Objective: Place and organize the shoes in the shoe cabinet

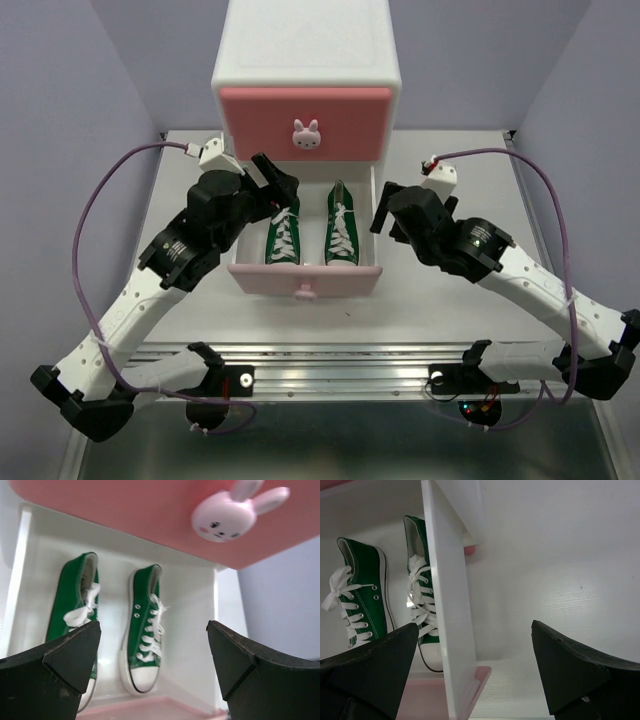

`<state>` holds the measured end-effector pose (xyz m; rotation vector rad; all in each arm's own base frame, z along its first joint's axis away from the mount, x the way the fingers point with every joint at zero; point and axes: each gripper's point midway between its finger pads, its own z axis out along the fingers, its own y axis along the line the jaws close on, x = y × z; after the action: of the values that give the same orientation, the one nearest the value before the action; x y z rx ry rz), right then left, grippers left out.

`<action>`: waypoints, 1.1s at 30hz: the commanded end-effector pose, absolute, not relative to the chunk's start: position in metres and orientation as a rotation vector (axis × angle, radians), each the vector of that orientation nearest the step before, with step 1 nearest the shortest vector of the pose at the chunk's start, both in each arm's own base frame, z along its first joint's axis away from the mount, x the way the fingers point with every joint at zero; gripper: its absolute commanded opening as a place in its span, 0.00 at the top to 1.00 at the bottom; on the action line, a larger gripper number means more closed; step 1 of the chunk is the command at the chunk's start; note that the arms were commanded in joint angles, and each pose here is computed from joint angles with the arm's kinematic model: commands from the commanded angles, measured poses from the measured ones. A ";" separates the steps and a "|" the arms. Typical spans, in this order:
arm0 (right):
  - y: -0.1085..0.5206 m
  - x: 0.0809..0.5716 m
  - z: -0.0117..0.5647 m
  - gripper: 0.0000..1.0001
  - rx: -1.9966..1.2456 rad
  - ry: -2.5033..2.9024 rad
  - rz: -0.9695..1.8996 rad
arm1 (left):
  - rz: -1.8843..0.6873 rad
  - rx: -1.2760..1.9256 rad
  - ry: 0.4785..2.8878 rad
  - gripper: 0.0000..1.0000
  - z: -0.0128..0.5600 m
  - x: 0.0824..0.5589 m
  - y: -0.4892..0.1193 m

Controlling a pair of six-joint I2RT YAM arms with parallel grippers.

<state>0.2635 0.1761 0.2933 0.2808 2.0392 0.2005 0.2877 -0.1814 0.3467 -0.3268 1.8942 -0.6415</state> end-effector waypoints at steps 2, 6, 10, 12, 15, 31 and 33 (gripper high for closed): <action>0.222 0.289 0.344 0.00 0.279 1.940 0.401 | -0.905 -0.284 1.832 0.01 0.401 0.247 -0.197; 0.241 0.305 0.402 0.00 0.232 1.817 0.484 | -0.979 -0.253 1.878 0.01 0.399 0.226 -0.222; 0.260 0.325 0.457 0.00 0.164 1.695 0.536 | -0.987 -0.231 1.874 0.01 0.413 0.209 -0.245; 0.255 0.329 0.499 0.00 0.167 1.614 0.555 | -1.002 -0.208 1.901 0.01 0.410 0.199 -0.254; 0.255 0.349 0.520 0.00 0.183 1.568 0.535 | -1.043 -0.232 1.917 0.01 0.411 0.190 -0.260; 0.286 0.427 0.577 0.00 -0.001 1.335 0.565 | -1.121 -0.264 2.322 0.01 0.337 0.078 -0.287; 0.291 0.444 0.554 0.00 0.009 1.381 0.558 | -1.052 -0.265 2.403 0.01 0.304 0.067 -0.284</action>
<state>0.4288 0.2889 0.5508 0.0386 1.4214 0.5464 0.0807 -0.2978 0.3484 -0.1402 2.2739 -1.1474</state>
